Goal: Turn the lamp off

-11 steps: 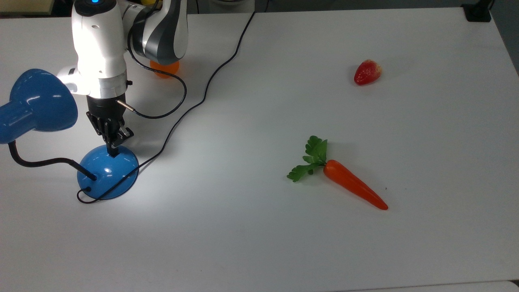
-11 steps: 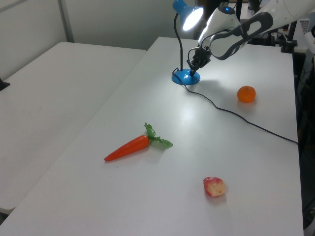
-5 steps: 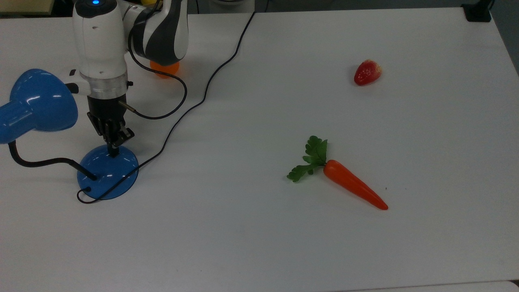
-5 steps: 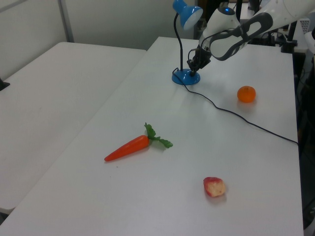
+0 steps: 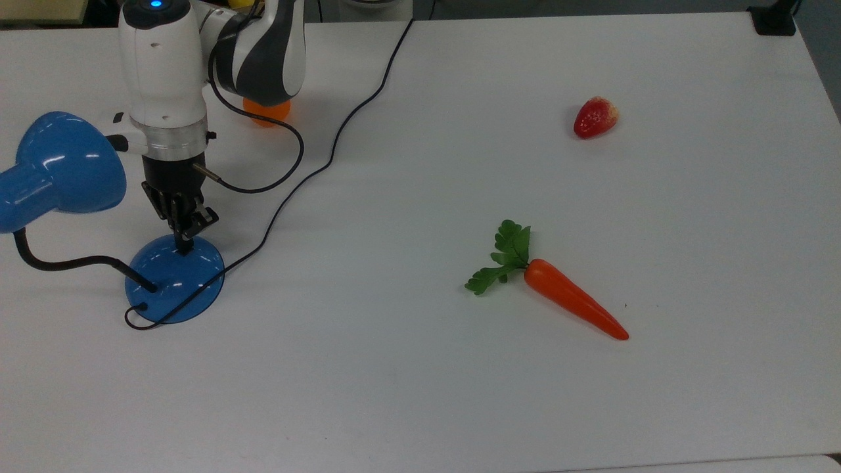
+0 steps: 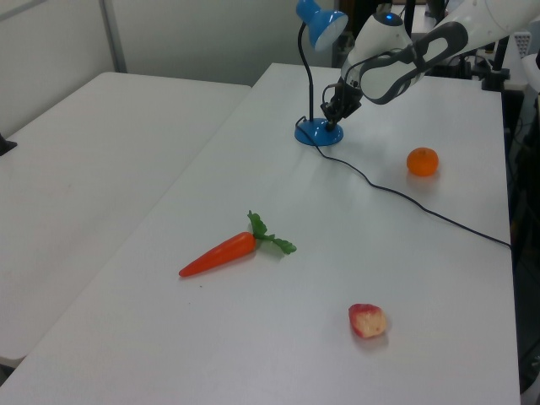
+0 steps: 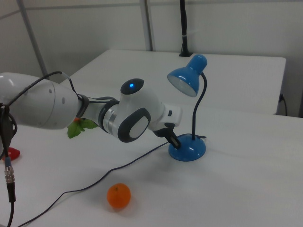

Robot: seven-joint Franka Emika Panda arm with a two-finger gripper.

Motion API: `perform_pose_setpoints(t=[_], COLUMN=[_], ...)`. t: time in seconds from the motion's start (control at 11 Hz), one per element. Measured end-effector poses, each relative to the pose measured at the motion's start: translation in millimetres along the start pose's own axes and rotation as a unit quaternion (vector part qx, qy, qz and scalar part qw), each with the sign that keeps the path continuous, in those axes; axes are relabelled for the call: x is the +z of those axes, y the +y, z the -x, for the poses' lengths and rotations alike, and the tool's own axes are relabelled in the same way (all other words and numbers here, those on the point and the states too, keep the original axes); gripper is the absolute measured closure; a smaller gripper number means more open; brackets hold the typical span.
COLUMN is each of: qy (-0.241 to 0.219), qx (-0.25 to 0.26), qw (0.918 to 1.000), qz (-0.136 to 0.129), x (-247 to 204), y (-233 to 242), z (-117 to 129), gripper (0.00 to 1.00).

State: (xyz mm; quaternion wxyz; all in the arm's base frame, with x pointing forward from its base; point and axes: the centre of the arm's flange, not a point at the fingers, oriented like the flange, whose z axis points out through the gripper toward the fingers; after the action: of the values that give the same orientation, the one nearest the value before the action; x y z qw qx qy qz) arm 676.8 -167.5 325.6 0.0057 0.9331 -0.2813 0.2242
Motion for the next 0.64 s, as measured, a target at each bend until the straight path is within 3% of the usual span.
perform_pose_setpoints(t=[0.64], qy=[-0.008], qx=[-0.007], qw=[0.9999], qz=[0.003], x=[1.7], y=[0.2], z=[9.2], gripper=[0.99])
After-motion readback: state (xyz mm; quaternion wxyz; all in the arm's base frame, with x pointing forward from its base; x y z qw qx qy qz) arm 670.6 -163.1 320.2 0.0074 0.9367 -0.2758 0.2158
